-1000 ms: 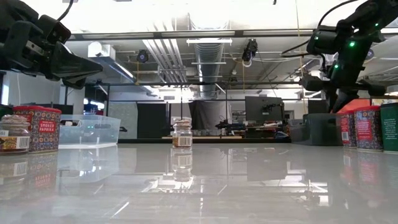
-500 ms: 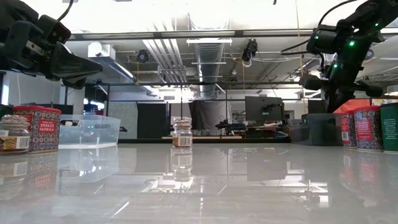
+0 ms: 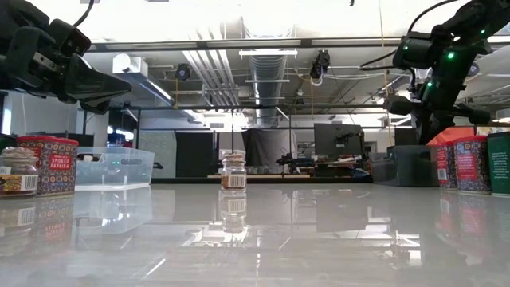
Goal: Sort spices by type
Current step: Put the black seasoning can into the black bin, then adjust the black seasoning cans in the black bin
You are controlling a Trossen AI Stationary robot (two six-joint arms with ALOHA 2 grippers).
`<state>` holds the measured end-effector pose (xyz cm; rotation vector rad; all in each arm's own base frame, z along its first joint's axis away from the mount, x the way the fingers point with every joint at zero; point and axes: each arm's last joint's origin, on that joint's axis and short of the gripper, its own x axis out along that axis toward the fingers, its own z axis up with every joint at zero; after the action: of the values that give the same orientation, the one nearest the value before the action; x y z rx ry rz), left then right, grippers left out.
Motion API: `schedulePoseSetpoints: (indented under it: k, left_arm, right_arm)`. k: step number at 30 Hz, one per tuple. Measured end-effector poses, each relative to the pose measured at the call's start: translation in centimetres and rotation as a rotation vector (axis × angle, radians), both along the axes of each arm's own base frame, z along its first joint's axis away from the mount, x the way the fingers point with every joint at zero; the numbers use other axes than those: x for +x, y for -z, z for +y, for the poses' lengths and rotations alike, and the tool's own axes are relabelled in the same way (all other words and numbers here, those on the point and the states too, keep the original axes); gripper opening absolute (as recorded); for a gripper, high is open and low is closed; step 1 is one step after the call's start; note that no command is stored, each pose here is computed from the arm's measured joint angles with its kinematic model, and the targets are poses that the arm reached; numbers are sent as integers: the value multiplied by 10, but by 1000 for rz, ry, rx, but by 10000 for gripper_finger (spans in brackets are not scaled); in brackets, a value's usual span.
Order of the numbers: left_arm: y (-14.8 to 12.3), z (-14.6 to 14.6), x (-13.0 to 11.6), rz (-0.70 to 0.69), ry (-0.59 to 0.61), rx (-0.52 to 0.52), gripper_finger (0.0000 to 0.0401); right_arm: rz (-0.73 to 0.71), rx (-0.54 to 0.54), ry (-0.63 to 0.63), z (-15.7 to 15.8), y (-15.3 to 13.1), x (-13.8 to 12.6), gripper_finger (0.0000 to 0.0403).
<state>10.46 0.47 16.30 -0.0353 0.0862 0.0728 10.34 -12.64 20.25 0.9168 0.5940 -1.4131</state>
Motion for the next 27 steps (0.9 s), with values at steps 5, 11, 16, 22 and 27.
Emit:
schedulePoseSetpoints:
  k: [5, 11, 16, 22, 27]
  left_arm:
    - [0, 0, 0, 0, 0, 0, 0]
    - [0, 0, 0, 0, 0, 0, 0]
    - [0, 0, 0, 0, 0, 0, 0]
    - [0, 0, 0, 0, 0, 0, 0]
    - [0, 0, 0, 0, 0, 0, 0]
  right_arm:
    - [-17, -37, 10, -3, -12, 3, 13]
    - [-123, -122, -11, -5, -25, 19, 13]
    - [-86, -77, -34, -16, -22, 36, 13]
    - [82, 55, -50, -41, -31, 54, 13]
    - [115, 147, -123, -66, -31, 63, 13]
